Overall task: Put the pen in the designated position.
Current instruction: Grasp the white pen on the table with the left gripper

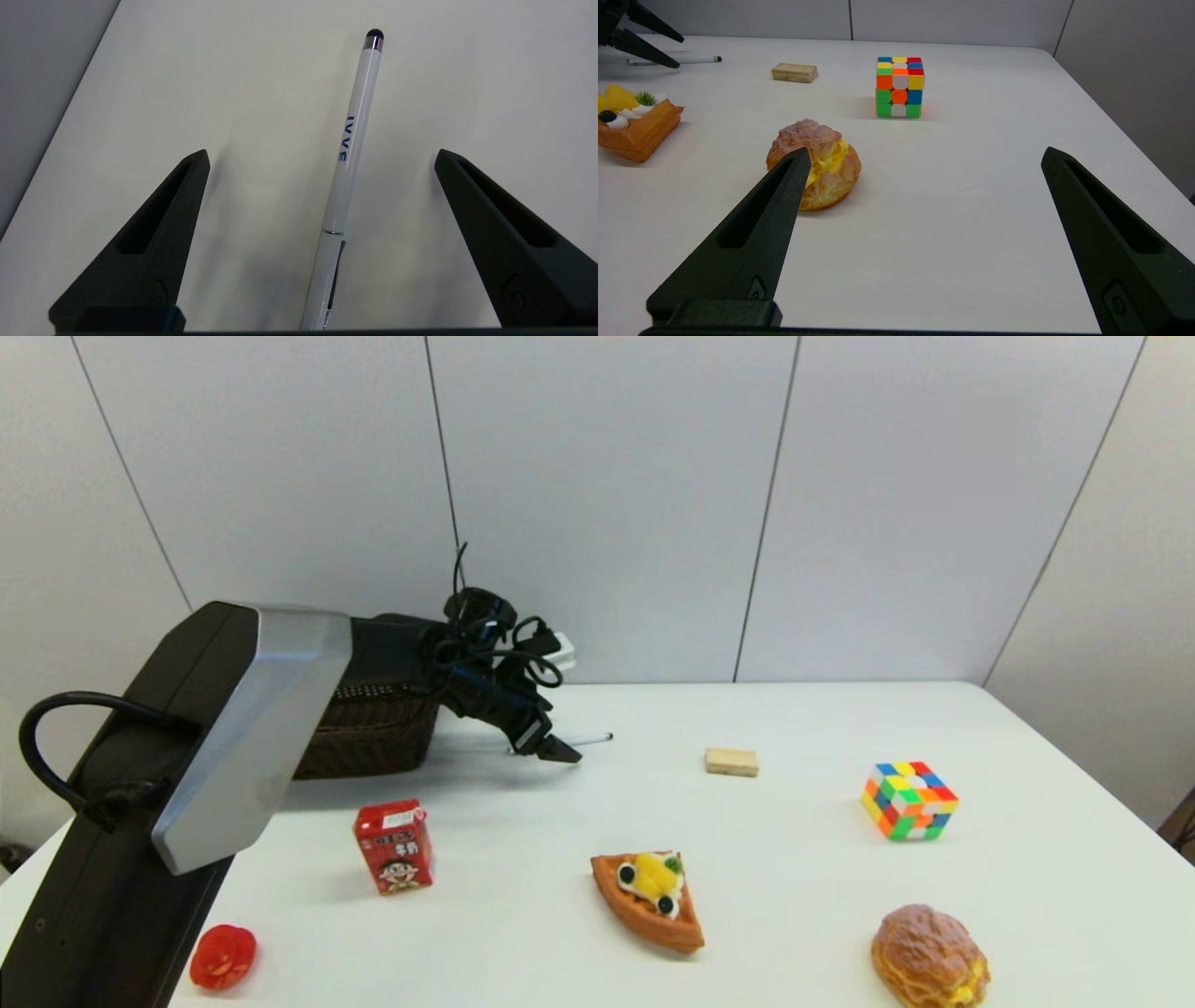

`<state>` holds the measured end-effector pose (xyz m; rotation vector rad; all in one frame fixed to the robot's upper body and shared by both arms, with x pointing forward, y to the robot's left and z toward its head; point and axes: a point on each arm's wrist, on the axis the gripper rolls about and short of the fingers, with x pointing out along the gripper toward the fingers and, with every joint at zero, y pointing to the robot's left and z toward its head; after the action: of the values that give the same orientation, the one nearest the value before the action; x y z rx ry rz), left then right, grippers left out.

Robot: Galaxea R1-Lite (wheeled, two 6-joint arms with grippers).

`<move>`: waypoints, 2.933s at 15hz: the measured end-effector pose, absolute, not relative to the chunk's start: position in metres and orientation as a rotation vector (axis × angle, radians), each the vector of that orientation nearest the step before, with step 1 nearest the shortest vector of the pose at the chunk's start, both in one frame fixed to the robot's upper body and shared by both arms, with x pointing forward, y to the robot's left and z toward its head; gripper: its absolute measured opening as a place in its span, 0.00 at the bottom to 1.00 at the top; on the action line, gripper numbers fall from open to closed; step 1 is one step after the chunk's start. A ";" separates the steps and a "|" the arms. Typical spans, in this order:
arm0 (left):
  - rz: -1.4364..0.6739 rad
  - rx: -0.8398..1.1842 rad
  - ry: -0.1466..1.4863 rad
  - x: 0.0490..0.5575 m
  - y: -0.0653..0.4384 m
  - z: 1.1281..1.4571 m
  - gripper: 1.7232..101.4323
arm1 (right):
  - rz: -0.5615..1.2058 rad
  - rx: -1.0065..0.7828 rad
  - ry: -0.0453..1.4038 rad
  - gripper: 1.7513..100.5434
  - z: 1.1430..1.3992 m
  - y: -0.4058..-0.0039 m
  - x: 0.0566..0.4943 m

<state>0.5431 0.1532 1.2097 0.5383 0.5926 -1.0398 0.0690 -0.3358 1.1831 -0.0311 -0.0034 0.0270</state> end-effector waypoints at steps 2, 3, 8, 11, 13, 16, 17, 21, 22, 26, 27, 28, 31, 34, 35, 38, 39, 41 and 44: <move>-1.040 0.543 0.596 0.543 0.153 1.208 0.96 | 0.027 -0.031 -0.003 0.97 1.183 -0.336 0.069; -1.040 0.543 0.597 0.543 0.153 1.208 0.96 | 0.027 -0.031 -0.003 0.97 1.183 -0.336 0.069; -1.033 0.548 0.617 0.543 0.153 1.206 0.96 | 0.027 -0.031 -0.003 0.97 1.183 -0.336 0.069; -1.036 0.544 0.634 0.541 0.154 1.205 0.96 | 0.027 -0.031 -0.003 0.97 1.183 -0.336 0.069; -1.032 0.540 0.633 0.541 0.154 1.207 0.96 | 0.027 -0.031 -0.003 0.97 1.183 -0.336 0.069; -1.030 0.522 0.631 0.540 0.154 1.210 0.96 | 0.027 -0.031 -0.003 0.97 1.183 -0.336 0.069; -1.034 0.508 0.629 0.540 0.154 1.212 0.96 | 0.027 -0.031 -0.003 0.97 1.183 -0.336 0.069; -1.037 0.458 0.635 0.539 0.153 1.216 0.96 | 0.027 -0.031 -0.003 0.97 1.183 -0.336 0.069; -1.036 0.453 0.637 0.539 0.153 1.216 0.96 | 0.027 -0.031 -0.003 0.97 1.183 -0.336 0.069; -1.031 0.432 0.652 0.539 0.153 1.214 0.96 | 0.027 -0.030 -0.003 0.97 1.183 -0.336 0.069; -1.032 0.432 0.654 0.539 0.152 1.213 0.96 | 0.027 -0.030 -0.003 0.97 1.183 -0.336 0.069; -1.033 0.432 0.656 0.539 0.152 1.212 0.96 | 0.027 -0.031 -0.003 0.97 1.183 -0.336 0.069; -1.044 0.432 0.668 0.540 0.150 1.205 0.96 | 0.027 -0.030 -0.003 0.97 1.183 -0.336 0.069; -1.053 0.432 0.675 0.540 0.147 1.201 0.96 | 0.027 -0.031 -0.003 0.97 1.183 -0.336 0.069; -1.053 0.431 0.675 0.540 0.147 1.200 0.96 | 0.027 -0.031 -0.003 0.97 1.183 -0.336 0.069; -1.053 0.431 0.678 0.540 0.147 1.200 0.96 | 0.027 -0.031 -0.003 0.97 1.183 -0.336 0.069; -1.053 0.431 0.679 0.540 0.147 1.200 0.96 | 0.027 -0.031 -0.003 0.97 1.183 -0.336 0.069; -1.052 0.430 0.679 0.540 0.147 1.200 0.96 | 0.027 -0.031 -0.004 0.97 1.183 -0.336 0.069; -1.052 0.429 0.680 0.540 0.147 1.200 0.96 | 0.027 -0.031 -0.003 0.97 1.183 -0.336 0.069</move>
<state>0.5397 0.1468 1.2000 0.4293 0.6795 -1.0521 0.0690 -0.3358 1.1831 -0.0307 -0.0034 0.0270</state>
